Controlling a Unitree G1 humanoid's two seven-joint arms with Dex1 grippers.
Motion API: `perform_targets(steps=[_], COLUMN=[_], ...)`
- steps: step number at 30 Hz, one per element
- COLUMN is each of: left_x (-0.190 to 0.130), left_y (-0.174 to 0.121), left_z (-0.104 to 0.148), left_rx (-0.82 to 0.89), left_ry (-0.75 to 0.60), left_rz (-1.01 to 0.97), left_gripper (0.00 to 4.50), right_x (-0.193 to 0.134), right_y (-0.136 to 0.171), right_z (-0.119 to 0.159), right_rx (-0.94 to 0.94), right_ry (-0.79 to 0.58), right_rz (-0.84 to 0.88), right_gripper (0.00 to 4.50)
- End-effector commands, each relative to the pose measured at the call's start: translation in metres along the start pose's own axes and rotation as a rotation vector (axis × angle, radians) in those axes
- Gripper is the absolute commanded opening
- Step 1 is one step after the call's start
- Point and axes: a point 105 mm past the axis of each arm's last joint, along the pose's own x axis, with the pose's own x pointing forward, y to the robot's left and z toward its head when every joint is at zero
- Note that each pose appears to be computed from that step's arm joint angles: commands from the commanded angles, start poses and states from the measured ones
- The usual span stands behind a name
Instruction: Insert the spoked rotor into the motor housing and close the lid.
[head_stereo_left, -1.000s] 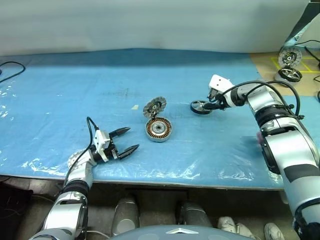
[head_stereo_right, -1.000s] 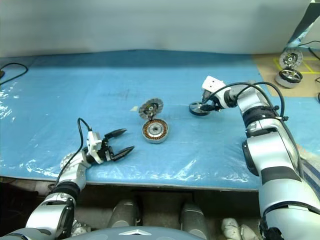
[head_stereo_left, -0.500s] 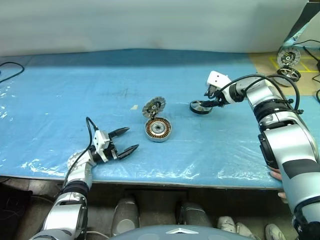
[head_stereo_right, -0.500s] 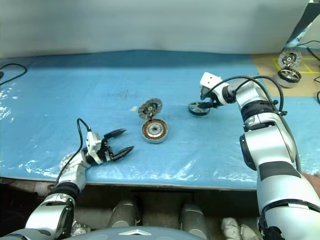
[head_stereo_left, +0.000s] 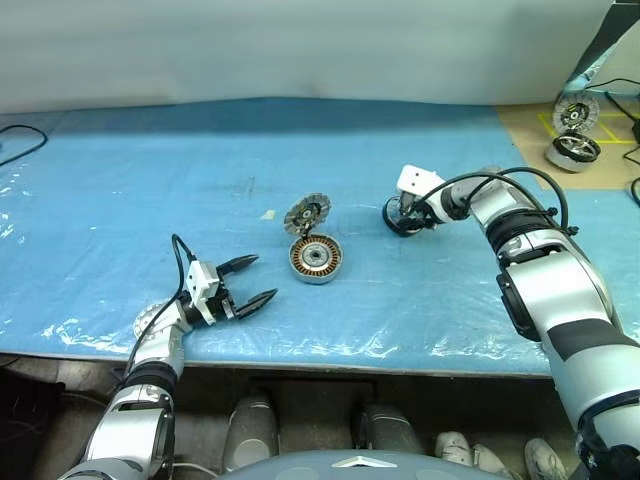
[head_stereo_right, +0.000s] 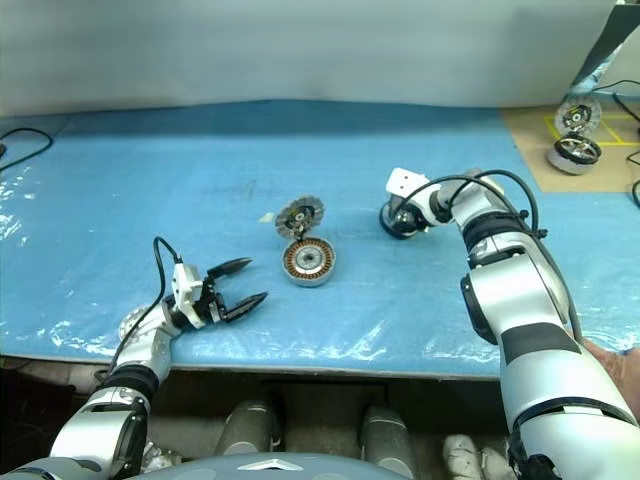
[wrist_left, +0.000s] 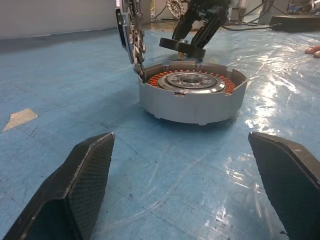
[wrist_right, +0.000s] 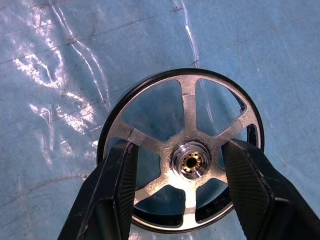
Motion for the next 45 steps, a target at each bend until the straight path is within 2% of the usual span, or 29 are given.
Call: perform_targets(steps=[1, 4, 9, 13, 15, 17, 19, 22, 25, 34, 39, 45], left_x=[-0.002, -0.002, -0.003, -0.004, -0.005, -0.006, -0.007, -0.008, -0.009, -0.009, -0.009, -0.009], left_y=[-0.015, -0.015, -0.016, -0.017, -0.017, -0.018, -0.018, -0.019, -0.02, -0.021, -0.021, -0.02], left_z=[-0.02, -0.02, -0.02, -0.02, -0.02, -0.02, -0.02, -0.021, -0.022, -0.022, -0.023, -0.022], left_rx=[-0.077, -0.076, -0.078, -0.076, -0.074, -0.073, -0.071, -0.07, -0.067, -0.063, -0.064, -0.066], left_ry=[0.05, 0.048, 0.045, 0.044, 0.043, 0.043, 0.046, 0.054, 0.061, 0.069, 0.07, 0.068], left_rz=[-0.012, -0.009, -0.007, -0.006, -0.005, -0.006, -0.008, -0.013, -0.023, -0.035, -0.028, -0.023], left_gripper=[4.5, 4.5, 4.5, 4.5, 4.5, 4.5, 4.5, 4.5, 4.5, 4.5, 4.5, 4.5], right_x=[0.004, 0.004, 0.001, -0.006, -0.016, -0.032, -0.047, -0.052, -0.057, -0.041, -0.03, -0.028], right_y=[0.007, 0.012, 0.005, -0.003, -0.004, 0.011, 0.035, 0.076, 0.103, 0.109, 0.108, 0.11], right_z=[-0.002, -0.003, 0.002, 0.013, 0.027, 0.05, 0.065, 0.077, 0.093, 0.105, 0.091, 0.092], right_rx=[-0.038, -0.038, 0.03, 0.138, 0.165, 0.166, 0.169, 0.183, 0.222, 0.245, 0.169, 0.042], right_ry=[0.016, 0.0, -0.058, -0.171, -0.287, -0.472, -0.589, -0.646, -0.708, -0.687, -0.589, -0.519], right_rz=[0.037, 0.072, 0.027, -0.006, 0.012, 0.121, 0.24, 0.335, 0.408, 0.375, 0.35, 0.355], right_gripper=[2.3, 1.74, 1.71, 1.71, 1.71, 1.71, 1.71, 1.71, 1.71, 1.71, 1.71, 1.71])
